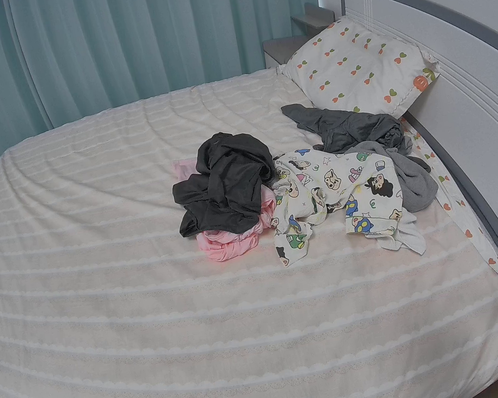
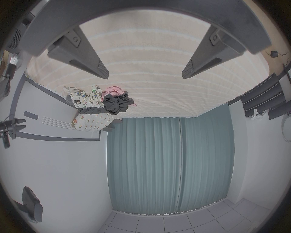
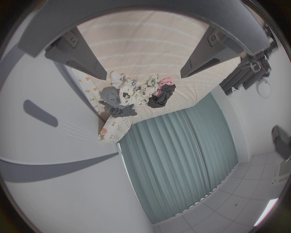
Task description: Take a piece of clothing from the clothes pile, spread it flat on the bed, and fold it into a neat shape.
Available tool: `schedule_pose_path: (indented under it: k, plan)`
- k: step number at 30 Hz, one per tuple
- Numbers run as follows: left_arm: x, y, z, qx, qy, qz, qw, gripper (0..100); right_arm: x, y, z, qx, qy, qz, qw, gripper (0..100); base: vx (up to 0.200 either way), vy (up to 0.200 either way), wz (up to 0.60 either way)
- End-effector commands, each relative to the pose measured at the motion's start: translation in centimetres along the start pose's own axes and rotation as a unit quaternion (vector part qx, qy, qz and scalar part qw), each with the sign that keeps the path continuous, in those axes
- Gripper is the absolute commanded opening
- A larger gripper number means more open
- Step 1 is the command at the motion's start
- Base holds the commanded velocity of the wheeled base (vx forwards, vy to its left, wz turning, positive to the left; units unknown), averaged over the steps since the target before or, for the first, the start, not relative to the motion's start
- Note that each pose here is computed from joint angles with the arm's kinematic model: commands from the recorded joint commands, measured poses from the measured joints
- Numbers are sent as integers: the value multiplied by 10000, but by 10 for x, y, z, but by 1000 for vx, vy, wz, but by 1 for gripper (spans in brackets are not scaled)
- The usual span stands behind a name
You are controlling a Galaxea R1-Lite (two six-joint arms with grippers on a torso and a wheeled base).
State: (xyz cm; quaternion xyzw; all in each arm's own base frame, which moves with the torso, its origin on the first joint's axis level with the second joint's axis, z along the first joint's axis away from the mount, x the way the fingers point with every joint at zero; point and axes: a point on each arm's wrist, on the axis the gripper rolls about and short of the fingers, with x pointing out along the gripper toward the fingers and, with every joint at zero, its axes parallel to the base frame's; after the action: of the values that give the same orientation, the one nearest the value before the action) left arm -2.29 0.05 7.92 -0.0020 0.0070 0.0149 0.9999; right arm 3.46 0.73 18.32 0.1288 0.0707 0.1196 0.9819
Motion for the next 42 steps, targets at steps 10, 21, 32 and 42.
schedule_pose_path:
  k: [10, 21, 32, 42]
  plan:
    - [0, 0, -4, -1, 29, 5, 10000, 100, 336, -26, -36, 2063, 2197, -759, 9505, 100, 0, 0, 0]
    - [0, 0, -4, -1, 29, 5, 10000, 100, 404, -78, -66, 2136, 2121, -1463, 9423, 100, 0, 0, 0]
    - [0, 0, -4, -1, 29, 5, 10000, 100, 423, -94, -62, 1892, 2014, -1775, 9445, 100, 0, 0, 0]
    - [0, 0, -4, -1, 29, 5, 10000, 100, 426, -88, -68, 1862, 2074, -1724, 9448, 100, 0, 0, 0]
